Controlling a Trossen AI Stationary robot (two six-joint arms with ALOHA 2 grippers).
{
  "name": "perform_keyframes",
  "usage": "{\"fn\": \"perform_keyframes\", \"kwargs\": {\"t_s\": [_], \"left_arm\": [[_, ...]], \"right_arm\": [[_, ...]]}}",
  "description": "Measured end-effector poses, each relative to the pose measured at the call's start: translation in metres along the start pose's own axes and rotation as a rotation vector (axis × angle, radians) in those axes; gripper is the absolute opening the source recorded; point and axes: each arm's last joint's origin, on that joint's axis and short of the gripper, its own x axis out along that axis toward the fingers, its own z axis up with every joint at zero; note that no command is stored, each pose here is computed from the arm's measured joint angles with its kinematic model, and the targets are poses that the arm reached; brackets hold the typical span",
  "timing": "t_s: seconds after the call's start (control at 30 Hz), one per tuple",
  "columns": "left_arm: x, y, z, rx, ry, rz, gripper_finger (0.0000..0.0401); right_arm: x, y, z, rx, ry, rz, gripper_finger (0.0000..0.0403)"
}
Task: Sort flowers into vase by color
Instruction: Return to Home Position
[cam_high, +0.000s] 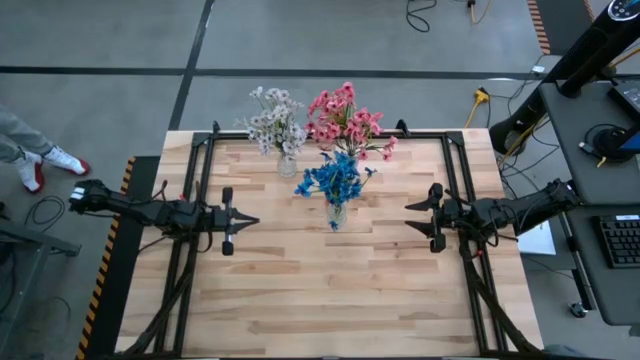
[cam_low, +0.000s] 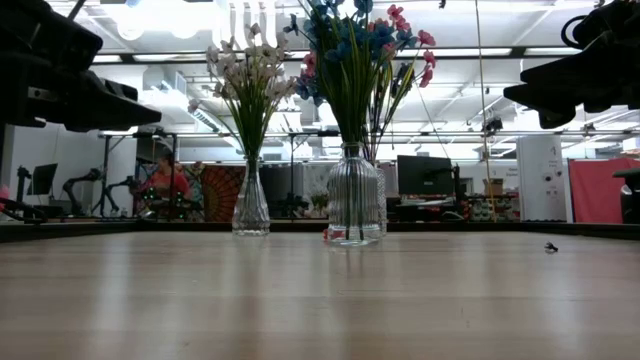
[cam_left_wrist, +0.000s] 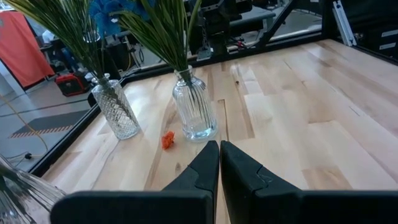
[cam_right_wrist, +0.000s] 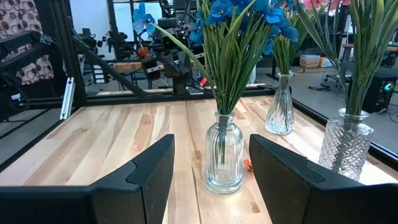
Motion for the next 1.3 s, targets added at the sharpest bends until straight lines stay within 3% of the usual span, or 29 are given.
{"fn": "perform_keyframes", "kwargs": {"t_s": [1.3], "left_arm": [[0.0032,-0.0018,-0.0039,0.016,0.047,-0.008,0.0000]], "right_arm": [[0.0000,0.0000,0.0000,0.000,0.000,0.000,0.0201]]}}
